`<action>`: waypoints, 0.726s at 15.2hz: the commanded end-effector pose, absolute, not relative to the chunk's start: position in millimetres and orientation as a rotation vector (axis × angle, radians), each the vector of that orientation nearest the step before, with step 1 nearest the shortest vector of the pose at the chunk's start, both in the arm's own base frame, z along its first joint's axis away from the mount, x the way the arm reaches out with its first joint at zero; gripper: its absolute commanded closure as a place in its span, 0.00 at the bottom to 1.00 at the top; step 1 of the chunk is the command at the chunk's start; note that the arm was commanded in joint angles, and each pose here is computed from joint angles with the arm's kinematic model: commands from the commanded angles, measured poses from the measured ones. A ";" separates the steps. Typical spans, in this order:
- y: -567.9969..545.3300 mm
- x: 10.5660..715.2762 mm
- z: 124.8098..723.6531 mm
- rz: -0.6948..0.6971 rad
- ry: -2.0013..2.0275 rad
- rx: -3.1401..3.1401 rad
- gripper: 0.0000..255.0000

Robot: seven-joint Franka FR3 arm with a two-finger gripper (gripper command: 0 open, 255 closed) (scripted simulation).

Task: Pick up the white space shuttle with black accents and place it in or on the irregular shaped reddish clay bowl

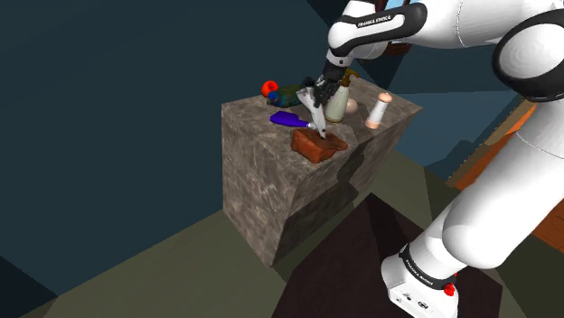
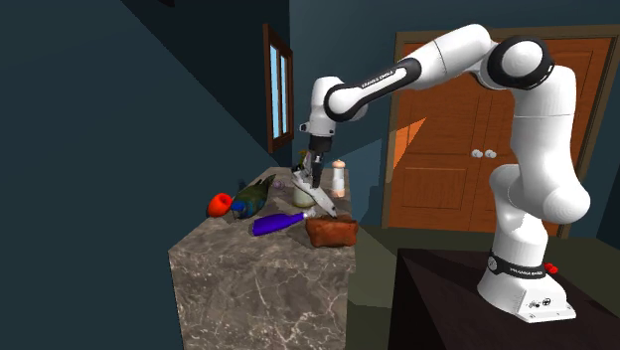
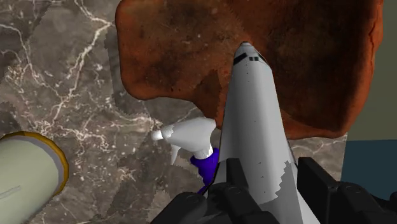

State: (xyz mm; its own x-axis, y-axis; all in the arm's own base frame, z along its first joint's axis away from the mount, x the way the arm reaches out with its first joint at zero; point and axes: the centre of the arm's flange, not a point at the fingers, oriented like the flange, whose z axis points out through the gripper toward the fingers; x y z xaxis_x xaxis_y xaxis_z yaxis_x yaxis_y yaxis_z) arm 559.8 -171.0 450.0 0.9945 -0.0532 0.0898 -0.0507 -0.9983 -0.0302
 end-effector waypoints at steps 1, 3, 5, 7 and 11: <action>-164.5 532.4 450.1 -0.142 0.079 -3.109 1.00; -159.2 506.0 448.7 -0.142 0.079 -3.109 1.00; -159.2 506.0 438.1 -0.142 0.079 -3.109 1.00; -159.2 506.0 427.5 -0.142 0.079 -3.109 1.00; -159.2 506.0 406.4 -0.142 0.079 -3.109 1.00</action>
